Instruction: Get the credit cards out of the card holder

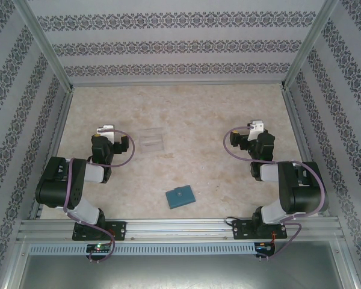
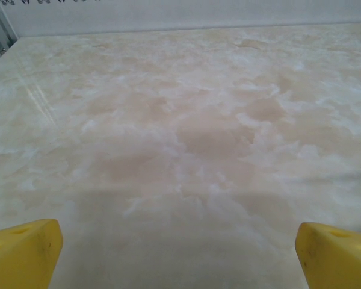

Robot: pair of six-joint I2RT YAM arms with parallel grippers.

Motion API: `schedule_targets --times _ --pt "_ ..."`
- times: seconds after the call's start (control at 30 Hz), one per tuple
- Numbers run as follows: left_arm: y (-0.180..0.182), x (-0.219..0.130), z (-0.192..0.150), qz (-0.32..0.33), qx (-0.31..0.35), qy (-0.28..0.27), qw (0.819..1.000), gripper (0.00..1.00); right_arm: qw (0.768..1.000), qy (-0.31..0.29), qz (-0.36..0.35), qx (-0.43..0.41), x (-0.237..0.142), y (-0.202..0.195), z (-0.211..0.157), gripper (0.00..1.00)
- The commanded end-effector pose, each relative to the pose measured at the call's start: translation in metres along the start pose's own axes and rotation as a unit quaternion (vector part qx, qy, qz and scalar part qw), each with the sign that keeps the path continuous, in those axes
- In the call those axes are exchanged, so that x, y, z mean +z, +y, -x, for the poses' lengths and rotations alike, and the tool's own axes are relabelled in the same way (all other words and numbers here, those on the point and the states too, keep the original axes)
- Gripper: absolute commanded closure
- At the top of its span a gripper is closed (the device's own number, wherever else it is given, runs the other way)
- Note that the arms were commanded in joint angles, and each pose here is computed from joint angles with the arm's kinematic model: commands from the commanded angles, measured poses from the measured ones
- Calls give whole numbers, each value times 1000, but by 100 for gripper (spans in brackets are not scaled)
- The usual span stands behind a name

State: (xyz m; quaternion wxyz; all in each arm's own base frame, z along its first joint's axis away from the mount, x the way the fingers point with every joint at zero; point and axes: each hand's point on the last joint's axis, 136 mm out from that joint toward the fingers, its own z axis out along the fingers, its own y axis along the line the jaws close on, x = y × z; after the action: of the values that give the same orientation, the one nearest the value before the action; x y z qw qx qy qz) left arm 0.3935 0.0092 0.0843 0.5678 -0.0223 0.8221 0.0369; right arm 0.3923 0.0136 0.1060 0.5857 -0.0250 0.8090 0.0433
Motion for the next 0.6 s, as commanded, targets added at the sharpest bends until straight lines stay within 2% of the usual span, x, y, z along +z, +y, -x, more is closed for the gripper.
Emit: schedule_targets --times 0.0,0.27,0.4,0.5,0.57 --pt "10 -7 19 20 -3 -17 1000 0 1000 -15 -20 5 -8 -3 16 2" --pt "22 -28 47 61 -38 0 997 0 998 34 -46 24 -19 1 32 3" --pt "24 -36 45 72 -94 56 991 0 996 68 -32 50 -29 14 37 6" --pt "29 -42 35 99 -128 124 979 1 991 105 -26 78 -37 23 35 9" --pt "23 -42 30 90 -137 162 973 2 987 130 -21 92 -43 29 32 12"
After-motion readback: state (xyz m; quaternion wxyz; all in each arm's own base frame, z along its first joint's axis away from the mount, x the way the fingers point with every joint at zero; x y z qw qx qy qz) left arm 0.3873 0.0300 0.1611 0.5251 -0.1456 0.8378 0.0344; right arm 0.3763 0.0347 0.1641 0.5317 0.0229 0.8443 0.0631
